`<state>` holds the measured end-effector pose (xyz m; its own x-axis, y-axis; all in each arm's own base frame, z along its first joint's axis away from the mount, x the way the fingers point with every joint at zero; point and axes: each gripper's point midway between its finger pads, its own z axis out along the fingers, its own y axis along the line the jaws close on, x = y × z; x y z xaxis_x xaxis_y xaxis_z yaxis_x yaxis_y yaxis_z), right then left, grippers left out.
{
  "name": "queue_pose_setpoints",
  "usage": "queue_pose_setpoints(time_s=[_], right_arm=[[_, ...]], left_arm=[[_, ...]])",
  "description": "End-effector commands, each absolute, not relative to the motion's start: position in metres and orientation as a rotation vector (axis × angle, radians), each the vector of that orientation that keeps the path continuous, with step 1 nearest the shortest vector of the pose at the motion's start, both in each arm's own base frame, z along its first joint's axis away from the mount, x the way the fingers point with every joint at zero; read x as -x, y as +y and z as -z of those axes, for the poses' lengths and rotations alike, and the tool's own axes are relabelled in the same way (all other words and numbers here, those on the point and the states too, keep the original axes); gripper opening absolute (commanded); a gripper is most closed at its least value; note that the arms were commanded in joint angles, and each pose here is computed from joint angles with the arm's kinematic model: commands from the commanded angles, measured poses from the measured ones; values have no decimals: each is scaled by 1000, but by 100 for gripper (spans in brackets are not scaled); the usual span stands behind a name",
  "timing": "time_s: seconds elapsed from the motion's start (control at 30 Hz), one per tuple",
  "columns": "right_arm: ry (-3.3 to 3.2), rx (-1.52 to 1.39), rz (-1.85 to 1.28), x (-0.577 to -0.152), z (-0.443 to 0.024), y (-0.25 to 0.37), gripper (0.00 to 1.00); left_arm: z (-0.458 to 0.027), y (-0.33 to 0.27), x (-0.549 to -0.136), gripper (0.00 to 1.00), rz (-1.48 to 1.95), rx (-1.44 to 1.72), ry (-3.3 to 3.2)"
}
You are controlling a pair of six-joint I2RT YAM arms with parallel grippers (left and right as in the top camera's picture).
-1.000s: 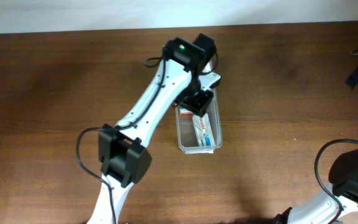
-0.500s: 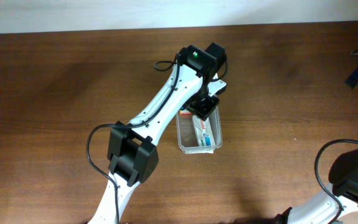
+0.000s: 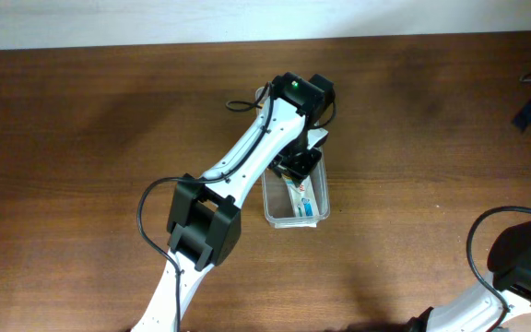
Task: Pack container
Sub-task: 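Lift the amber jar and carry it right over the container, then lower the amber jar into the container beside the Panadol box, release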
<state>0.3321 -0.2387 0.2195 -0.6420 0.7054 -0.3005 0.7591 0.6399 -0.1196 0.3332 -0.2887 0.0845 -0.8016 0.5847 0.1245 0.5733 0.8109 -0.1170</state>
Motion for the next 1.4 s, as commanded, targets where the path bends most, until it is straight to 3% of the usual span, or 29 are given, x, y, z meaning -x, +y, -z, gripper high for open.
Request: queue_pose_setpoints(time_s=[0.0, 1.37], right_arm=[[2624, -1211, 348, -331, -220, -239, 98], [2624, -1211, 348, -331, -220, -239, 98]], left_arm=[[-85, -284, -332, 42, -84, 822, -2855], [-86, -293, -310, 42, -62, 627, -2848]])
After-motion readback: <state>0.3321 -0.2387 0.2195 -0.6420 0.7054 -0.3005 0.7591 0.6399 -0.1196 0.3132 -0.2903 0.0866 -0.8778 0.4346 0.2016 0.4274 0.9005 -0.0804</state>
